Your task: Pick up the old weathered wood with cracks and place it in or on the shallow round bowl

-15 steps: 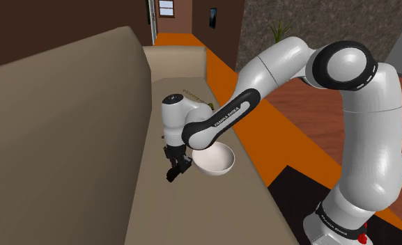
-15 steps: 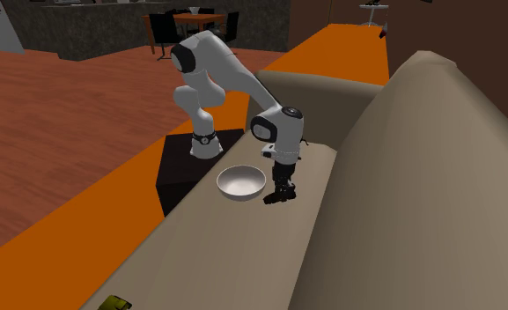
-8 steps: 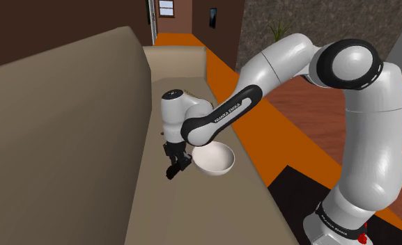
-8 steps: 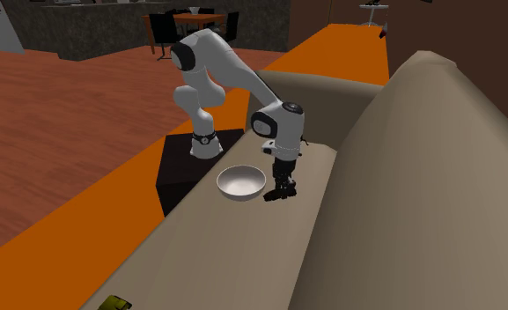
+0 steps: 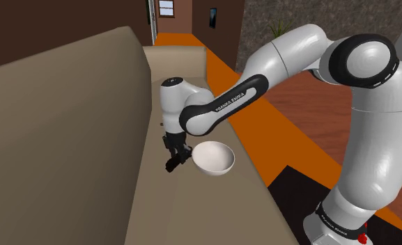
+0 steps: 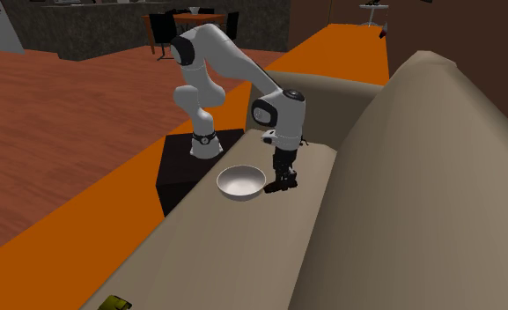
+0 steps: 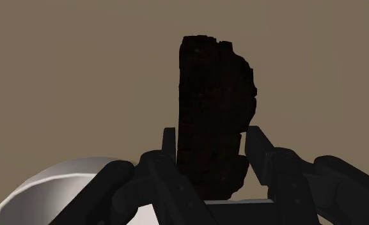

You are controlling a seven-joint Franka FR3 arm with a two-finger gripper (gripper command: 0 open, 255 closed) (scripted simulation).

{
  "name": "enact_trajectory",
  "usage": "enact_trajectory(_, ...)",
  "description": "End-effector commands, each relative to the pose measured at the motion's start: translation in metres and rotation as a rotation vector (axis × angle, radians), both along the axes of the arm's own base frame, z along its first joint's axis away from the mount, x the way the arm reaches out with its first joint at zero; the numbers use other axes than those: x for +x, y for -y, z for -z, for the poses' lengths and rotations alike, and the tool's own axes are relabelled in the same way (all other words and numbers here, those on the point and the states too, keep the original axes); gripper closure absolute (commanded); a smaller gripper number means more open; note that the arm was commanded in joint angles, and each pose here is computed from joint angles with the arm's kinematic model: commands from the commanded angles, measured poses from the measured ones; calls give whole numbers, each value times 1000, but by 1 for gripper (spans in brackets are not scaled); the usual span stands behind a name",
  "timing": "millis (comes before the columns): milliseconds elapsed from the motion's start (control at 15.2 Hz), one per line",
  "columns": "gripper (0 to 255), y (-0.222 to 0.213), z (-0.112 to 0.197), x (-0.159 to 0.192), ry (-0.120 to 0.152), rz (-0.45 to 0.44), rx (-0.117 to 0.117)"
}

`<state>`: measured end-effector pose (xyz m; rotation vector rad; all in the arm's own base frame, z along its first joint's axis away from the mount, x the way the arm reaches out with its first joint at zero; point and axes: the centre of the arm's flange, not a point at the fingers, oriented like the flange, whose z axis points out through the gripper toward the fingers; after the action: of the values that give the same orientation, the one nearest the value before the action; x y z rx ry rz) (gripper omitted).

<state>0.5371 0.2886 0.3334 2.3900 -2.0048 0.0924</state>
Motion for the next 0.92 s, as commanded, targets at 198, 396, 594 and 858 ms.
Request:
enact_trajectory(198, 255, 0, -27, 0, 0, 0, 0)
enact_trajectory(396, 255, 0, -43, 0, 0, 0, 0)
enact_trajectory(594, 255, 0, -59, 0, 0, 0, 0)
enact_trajectory(858, 255, 0, -79, 0, 0, 0, 0)
